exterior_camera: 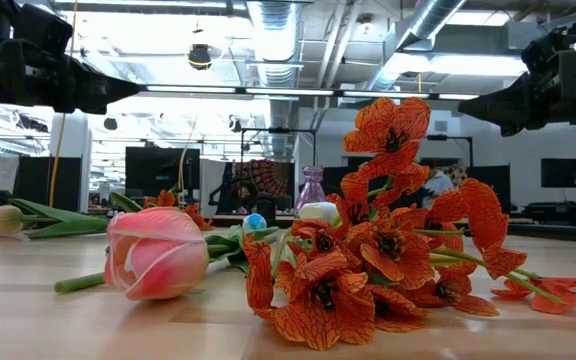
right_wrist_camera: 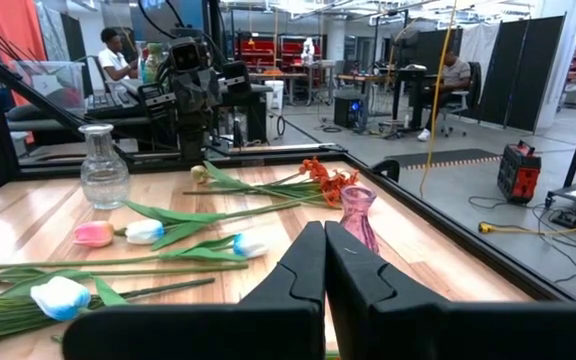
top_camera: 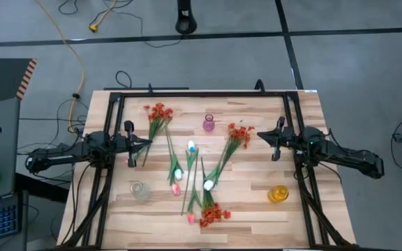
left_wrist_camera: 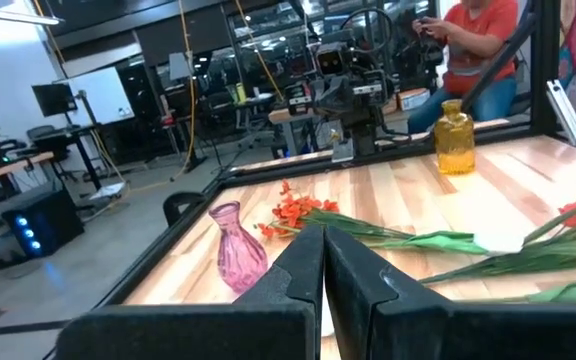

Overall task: Sort flowers into vase by color
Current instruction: Put the left white flower into the pink vase

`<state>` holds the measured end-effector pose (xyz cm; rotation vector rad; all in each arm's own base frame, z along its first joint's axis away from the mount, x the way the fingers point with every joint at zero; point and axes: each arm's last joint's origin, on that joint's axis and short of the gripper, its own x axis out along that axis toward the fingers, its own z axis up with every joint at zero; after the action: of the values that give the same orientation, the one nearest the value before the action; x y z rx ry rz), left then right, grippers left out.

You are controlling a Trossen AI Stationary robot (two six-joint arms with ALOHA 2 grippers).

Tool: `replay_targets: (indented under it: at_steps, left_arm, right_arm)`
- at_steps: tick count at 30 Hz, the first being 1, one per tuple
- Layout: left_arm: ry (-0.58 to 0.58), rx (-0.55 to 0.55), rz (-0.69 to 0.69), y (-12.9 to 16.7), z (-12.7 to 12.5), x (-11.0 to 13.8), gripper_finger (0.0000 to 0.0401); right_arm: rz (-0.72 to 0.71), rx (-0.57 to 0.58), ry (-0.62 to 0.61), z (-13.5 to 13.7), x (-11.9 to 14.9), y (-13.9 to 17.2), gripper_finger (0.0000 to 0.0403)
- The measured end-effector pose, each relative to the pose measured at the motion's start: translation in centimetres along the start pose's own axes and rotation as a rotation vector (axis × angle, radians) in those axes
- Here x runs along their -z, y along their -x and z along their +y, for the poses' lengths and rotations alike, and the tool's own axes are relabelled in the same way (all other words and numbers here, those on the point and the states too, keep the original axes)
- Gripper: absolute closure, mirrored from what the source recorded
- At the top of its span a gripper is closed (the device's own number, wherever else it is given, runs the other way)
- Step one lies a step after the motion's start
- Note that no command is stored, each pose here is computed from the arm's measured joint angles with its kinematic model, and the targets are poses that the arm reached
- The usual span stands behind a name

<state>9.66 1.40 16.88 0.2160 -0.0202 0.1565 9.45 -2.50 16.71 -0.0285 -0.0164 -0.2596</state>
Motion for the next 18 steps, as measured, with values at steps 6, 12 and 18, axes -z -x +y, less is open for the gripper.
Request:
replay_targets:
  at_steps: [6, 12, 18]
  left_arm:
    - [0.126, -0.011, -0.062, 0.0, 0.1, -0.6, 0.0401]
    - [0.310, -0.102, -0.095, 0.1, 0.5, -0.9, 0.0397]
    - [0.424, -0.201, -0.171, 0.2, 0.9, -1.5, 0.0344]
  right_arm:
    - [-0.049, -0.001, 0.000, 0.0, -0.5, 0.0, 0.0372]
    - [-0.083, 0.000, 0.000, 0.0, -0.8, 0.0, 0.0372]
    - [-0.089, 0.000, -0.001, 0.0, -0.9, 0.0, 0.0368]
